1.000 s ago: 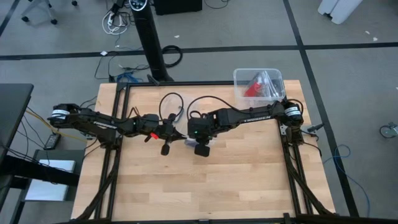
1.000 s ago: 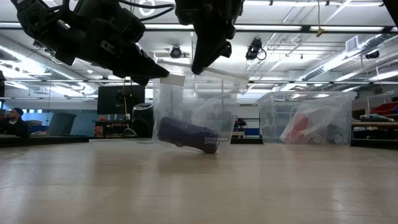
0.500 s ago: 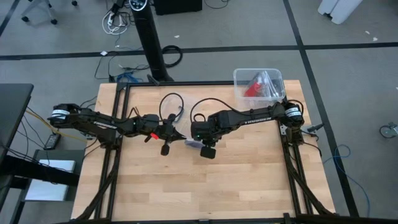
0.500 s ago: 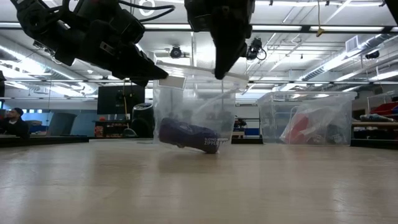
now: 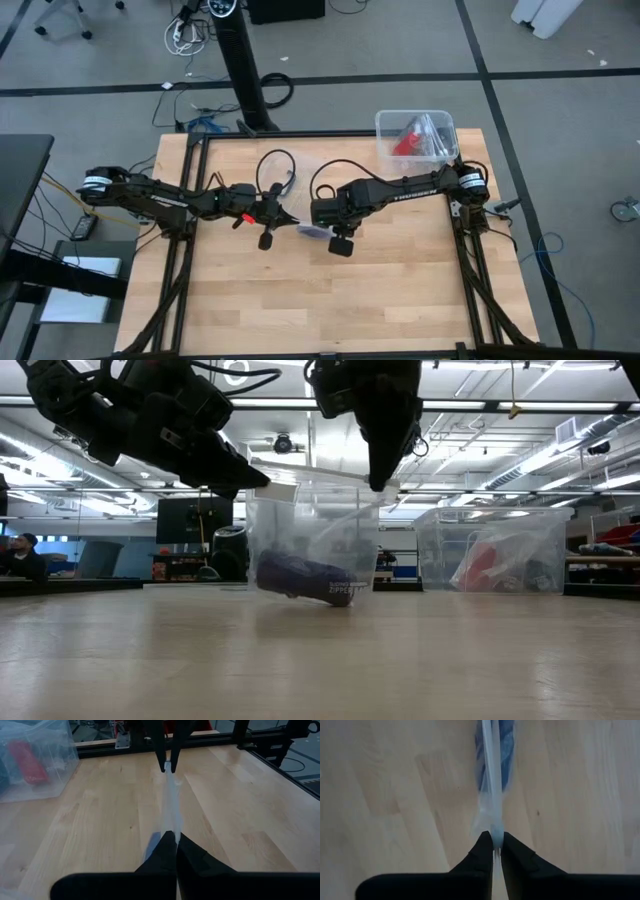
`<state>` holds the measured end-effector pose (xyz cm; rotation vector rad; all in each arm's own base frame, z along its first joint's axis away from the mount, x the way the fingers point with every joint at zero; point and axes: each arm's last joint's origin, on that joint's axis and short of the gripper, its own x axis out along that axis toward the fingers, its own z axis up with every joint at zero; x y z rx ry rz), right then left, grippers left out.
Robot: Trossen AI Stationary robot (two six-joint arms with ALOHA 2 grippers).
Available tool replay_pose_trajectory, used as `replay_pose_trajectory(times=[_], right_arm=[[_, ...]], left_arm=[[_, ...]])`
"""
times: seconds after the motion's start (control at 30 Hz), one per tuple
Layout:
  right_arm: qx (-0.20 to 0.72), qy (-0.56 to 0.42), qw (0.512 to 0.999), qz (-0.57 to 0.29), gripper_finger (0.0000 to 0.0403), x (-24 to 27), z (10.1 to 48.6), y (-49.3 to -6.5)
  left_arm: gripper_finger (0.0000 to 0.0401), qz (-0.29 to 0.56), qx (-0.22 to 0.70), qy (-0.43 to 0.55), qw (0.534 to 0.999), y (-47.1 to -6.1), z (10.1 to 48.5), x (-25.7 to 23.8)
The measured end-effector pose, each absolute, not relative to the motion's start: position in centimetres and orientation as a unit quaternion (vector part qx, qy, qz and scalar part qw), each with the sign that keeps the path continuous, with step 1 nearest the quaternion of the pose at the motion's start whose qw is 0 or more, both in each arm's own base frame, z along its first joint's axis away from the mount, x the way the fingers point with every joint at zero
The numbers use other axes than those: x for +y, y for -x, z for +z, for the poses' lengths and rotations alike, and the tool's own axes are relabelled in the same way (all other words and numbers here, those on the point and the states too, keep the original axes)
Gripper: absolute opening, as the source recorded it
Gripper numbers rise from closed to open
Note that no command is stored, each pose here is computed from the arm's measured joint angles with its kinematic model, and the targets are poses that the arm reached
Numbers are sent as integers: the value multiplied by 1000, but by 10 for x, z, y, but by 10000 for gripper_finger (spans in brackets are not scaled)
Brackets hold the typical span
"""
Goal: Roll bandage
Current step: Close the transparent zip bag, then put the transparent zip bag into the transparent bin
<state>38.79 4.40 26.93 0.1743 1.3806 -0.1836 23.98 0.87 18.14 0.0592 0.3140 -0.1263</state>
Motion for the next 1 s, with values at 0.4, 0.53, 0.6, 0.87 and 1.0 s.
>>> replay_pose_trajectory(times=[0.4, 0.53, 0.6, 0.87, 1.0], right_arm=[[649, -80, 750, -99, 170, 52, 268, -383], [651, -79, 749, -101, 213, 51, 268, -382], [650, -80, 749, -102, 227, 51, 270, -381], [581, -66, 801, -126, 238, 48, 298, -376], [525, -45, 845, -96, 223, 49, 302, -391]], left_arm=[[0, -63, 159, -29, 985, -239, 180, 9], [0, -63, 159, -29, 985, -239, 180, 9], [0, -63, 159, -29, 985, -239, 181, 9], [0, -76, 152, -30, 985, -240, 182, 8], [0, -82, 141, -31, 986, -240, 184, 8]])
